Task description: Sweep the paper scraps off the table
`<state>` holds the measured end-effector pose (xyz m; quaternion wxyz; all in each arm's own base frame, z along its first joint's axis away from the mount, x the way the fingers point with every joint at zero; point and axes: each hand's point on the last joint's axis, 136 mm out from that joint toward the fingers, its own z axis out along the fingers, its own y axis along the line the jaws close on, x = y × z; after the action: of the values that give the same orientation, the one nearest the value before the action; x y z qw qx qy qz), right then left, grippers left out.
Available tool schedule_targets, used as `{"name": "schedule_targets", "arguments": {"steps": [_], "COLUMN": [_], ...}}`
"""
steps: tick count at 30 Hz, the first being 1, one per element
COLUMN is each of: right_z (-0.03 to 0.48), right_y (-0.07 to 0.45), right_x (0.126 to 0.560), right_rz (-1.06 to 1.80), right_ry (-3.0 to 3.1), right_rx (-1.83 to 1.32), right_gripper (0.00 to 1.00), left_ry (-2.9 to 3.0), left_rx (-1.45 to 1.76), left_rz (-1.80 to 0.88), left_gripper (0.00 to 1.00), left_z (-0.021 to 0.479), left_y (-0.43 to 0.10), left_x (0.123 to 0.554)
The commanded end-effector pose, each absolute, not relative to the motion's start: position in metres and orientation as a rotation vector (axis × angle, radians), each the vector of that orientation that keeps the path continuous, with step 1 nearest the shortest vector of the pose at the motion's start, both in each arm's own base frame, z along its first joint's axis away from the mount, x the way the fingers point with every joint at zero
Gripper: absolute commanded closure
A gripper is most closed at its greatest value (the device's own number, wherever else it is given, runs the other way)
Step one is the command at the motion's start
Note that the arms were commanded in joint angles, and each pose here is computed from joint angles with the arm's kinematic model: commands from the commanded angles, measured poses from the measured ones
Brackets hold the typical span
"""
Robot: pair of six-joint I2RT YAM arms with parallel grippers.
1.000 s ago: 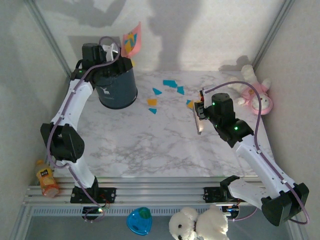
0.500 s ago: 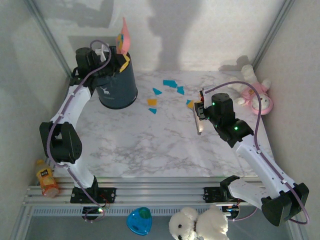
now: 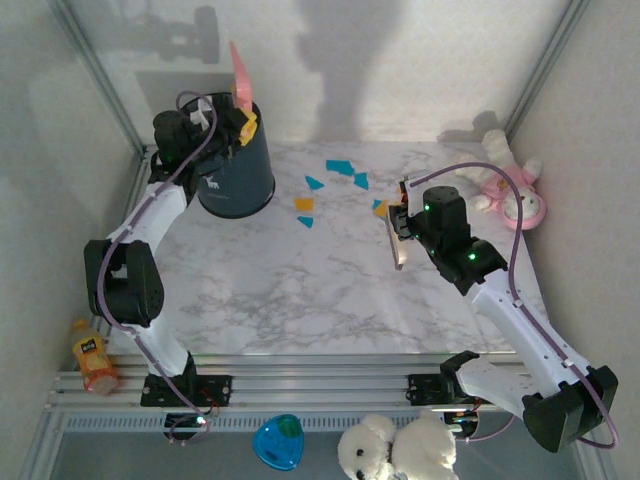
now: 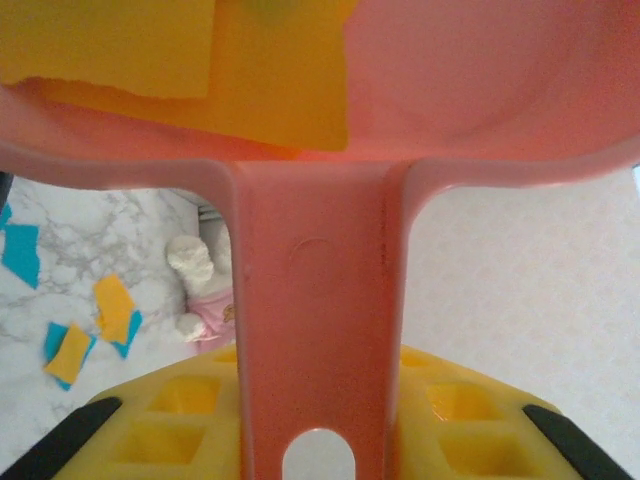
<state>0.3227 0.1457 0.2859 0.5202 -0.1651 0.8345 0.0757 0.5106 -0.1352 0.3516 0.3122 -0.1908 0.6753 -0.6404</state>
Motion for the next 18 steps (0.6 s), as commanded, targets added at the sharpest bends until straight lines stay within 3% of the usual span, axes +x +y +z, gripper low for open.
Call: {"name": "schedule_targets", "arguments": {"steps": [1,18], "right_z": [0.295,0.296], "right_y": [0.144,0.144], "right_x": [0.326,0.326], "right_rz": [0.185,0.183], "right_ry": [1.972,1.968], "right_rx": [-0.370,-0.369], "right_gripper": [1.00,1.00], "left_ry": [1.641,1.457], "left_rx": [-0.452,-0.675], "left_rz": [-1.736,-1.925], "left_gripper": [0.87,0.88], "left_z": [0.397,0.391], "left_y": [-0.130,-0.117], "left_x": [0.496,0.486]}}
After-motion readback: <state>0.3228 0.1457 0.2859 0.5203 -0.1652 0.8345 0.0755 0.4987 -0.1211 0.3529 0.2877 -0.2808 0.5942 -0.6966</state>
